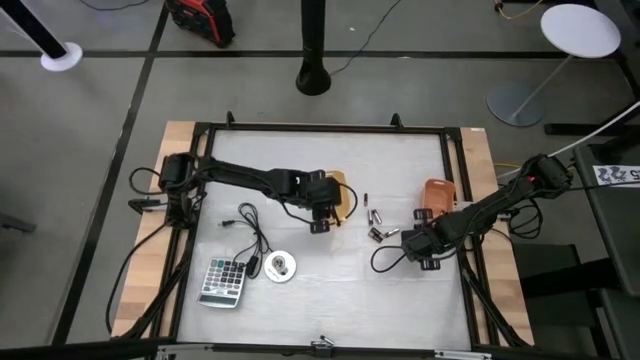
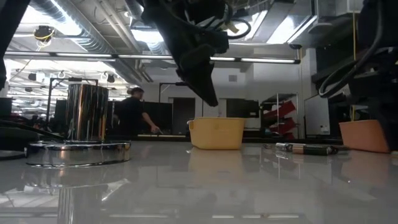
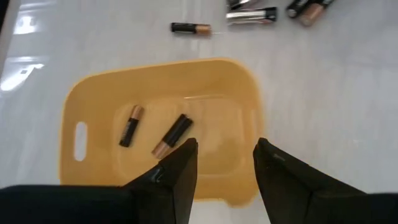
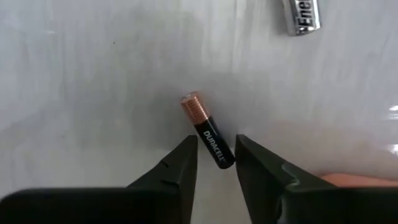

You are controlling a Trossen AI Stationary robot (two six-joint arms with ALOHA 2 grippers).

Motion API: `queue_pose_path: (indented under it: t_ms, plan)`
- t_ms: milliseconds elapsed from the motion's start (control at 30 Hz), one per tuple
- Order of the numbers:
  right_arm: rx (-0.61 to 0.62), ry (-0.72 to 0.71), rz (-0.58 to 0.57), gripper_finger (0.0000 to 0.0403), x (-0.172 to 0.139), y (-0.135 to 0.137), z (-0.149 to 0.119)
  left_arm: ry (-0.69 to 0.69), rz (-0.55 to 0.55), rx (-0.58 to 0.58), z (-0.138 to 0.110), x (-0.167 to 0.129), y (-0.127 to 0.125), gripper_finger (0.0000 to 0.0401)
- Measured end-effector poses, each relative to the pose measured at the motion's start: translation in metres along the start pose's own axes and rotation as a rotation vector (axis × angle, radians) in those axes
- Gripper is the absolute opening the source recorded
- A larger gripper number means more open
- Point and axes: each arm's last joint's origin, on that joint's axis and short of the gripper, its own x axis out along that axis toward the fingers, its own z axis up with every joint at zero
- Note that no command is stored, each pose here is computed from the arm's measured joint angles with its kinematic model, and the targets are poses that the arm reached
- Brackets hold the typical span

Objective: Sort batteries
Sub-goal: Put the black battery into the yellow bin

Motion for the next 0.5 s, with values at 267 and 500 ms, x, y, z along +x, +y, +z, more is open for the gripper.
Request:
queue_pose_path:
  t_ms: [267,500]
  plan:
    - [0.002,-0.006,0.017,0.0015,0.0,0.001,0.001,-0.008,-0.024,0.037,0.0,-0.004,-0.018,0.0145]
    - [0.004,-0.017,0.023,0.0013,-0.005,0.002,0.006,-0.017,-0.039,0.041,0.001,-0.008,-0.029,0.0145]
